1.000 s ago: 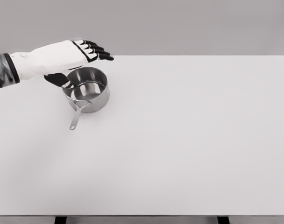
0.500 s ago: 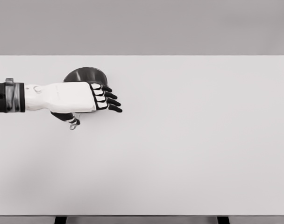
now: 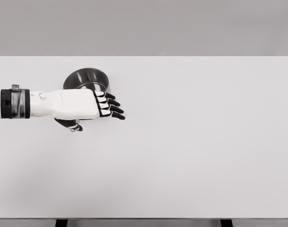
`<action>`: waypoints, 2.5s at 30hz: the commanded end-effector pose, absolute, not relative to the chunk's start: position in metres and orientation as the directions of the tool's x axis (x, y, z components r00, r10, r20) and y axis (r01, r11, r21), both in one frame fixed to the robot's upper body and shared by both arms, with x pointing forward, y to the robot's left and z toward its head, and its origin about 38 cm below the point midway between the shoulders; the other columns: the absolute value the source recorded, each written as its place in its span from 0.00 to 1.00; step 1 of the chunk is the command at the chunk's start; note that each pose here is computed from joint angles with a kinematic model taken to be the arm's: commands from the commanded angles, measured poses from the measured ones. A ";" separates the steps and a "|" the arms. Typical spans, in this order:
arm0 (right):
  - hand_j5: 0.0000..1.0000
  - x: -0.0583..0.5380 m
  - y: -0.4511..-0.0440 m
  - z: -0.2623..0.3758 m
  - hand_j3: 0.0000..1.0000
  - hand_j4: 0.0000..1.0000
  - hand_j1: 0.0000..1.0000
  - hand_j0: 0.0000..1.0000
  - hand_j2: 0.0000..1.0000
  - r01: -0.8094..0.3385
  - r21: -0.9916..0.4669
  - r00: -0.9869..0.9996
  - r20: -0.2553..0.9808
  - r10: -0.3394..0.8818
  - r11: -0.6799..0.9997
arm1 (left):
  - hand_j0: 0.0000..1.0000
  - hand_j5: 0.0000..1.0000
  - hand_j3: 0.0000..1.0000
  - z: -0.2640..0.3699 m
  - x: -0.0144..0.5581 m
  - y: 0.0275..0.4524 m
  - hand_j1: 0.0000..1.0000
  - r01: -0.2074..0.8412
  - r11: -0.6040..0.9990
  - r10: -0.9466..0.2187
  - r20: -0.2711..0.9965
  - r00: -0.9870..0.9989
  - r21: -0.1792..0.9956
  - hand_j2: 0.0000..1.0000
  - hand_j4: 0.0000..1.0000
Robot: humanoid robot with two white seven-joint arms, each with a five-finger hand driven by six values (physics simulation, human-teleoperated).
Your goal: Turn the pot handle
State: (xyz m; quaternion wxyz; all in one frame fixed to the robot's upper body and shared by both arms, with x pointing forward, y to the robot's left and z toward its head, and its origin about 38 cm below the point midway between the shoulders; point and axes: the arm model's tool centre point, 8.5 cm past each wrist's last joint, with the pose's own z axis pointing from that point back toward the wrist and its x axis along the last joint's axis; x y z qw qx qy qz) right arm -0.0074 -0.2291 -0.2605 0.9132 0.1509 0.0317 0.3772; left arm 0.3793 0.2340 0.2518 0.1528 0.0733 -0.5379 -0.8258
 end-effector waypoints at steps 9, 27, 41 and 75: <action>1.00 -0.007 -0.229 -0.260 1.00 1.00 1.00 1.00 1.00 -0.679 0.300 0.713 0.056 0.698 0.670 | 1.00 1.00 1.00 0.247 0.385 0.250 1.00 0.183 -0.415 -0.378 0.015 -0.926 0.891 1.00 1.00; 1.00 -0.008 -0.229 -0.260 1.00 1.00 1.00 1.00 1.00 -0.679 0.300 0.714 0.055 0.698 0.670 | 1.00 1.00 1.00 0.238 0.409 0.304 1.00 0.271 -0.438 -0.526 0.000 -0.850 0.857 1.00 1.00; 1.00 -0.008 -0.229 -0.260 1.00 1.00 1.00 1.00 1.00 -0.679 0.300 0.714 0.055 0.698 0.670 | 1.00 1.00 1.00 0.229 0.434 0.343 1.00 0.360 -0.387 -0.647 0.028 -0.762 0.849 1.00 1.00; 1.00 -0.008 -0.229 -0.260 1.00 1.00 1.00 1.00 1.00 -0.679 0.301 0.714 0.055 0.698 0.670 | 1.00 1.00 1.00 0.266 0.479 0.407 1.00 0.417 -0.106 -0.796 0.174 -0.580 0.903 1.00 1.00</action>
